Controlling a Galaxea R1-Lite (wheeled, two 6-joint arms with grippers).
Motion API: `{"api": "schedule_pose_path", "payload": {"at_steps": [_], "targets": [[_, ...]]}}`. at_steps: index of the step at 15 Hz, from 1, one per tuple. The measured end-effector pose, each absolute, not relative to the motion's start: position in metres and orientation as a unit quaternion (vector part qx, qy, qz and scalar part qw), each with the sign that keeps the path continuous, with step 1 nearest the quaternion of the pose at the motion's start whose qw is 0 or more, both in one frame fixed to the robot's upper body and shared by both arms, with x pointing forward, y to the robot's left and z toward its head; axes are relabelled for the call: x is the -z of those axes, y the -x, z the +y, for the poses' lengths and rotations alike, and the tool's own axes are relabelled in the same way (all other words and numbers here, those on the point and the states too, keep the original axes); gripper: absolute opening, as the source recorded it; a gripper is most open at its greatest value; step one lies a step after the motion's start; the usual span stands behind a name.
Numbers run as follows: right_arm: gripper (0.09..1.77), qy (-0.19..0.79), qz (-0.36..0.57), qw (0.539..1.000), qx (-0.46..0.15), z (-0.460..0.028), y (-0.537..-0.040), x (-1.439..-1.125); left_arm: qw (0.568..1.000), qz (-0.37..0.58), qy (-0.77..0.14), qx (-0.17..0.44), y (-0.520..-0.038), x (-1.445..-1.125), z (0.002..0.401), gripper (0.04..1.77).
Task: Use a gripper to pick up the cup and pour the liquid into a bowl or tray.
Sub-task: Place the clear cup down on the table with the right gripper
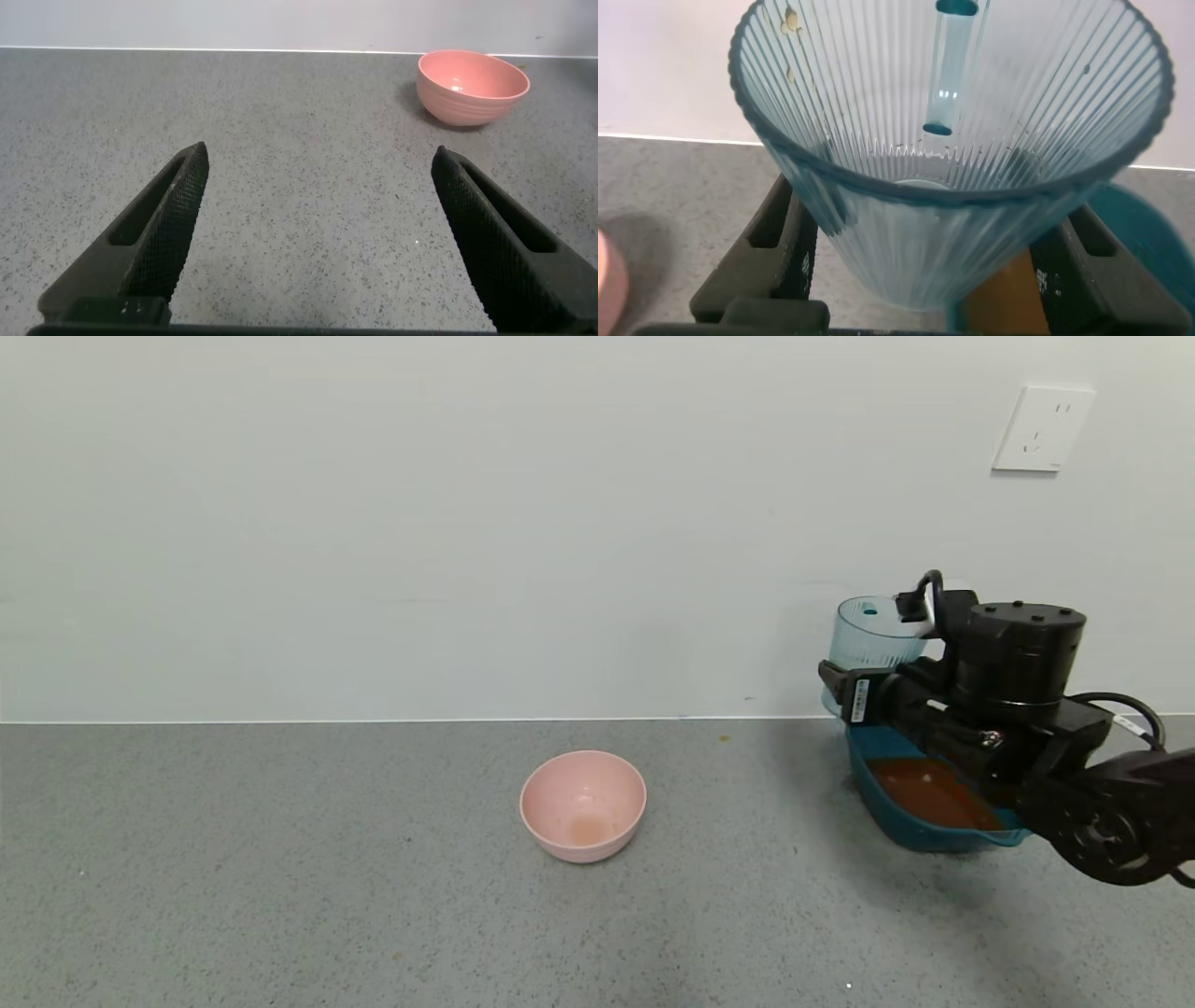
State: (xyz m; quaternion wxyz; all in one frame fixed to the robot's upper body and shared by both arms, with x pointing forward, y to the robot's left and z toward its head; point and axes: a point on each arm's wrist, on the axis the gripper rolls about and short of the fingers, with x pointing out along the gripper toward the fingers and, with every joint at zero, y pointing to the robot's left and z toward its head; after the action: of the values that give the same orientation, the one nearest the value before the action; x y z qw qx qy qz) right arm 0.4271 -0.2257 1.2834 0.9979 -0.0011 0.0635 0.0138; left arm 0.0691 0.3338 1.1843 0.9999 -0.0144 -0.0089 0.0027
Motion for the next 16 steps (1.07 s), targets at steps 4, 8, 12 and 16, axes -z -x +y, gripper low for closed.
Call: {"api": "schedule_pose_path", "payload": {"at_steps": [4,8,12,16], "targets": [[1.32,-0.017,0.079,0.996,-0.039,-0.194,-0.441,-1.265,1.0,-0.009,0.014,-0.003,-0.069,-1.184,0.334,1.72],[1.32,-0.015,0.094,0.994,-0.056,-0.173,-0.454,-1.245,1.0,-0.009,0.014,-0.003,-0.069,-1.184,0.334,1.72],[1.32,-0.022,0.111,0.991,-0.066,-0.155,-0.468,-1.222,1.0,-0.009,0.014,-0.003,-0.069,-1.184,0.334,1.72],[1.32,-0.017,0.13,0.989,-0.07,-0.143,-0.482,-1.193,1.0,-0.009,0.014,-0.003,-0.069,-1.184,0.334,1.72]]}}
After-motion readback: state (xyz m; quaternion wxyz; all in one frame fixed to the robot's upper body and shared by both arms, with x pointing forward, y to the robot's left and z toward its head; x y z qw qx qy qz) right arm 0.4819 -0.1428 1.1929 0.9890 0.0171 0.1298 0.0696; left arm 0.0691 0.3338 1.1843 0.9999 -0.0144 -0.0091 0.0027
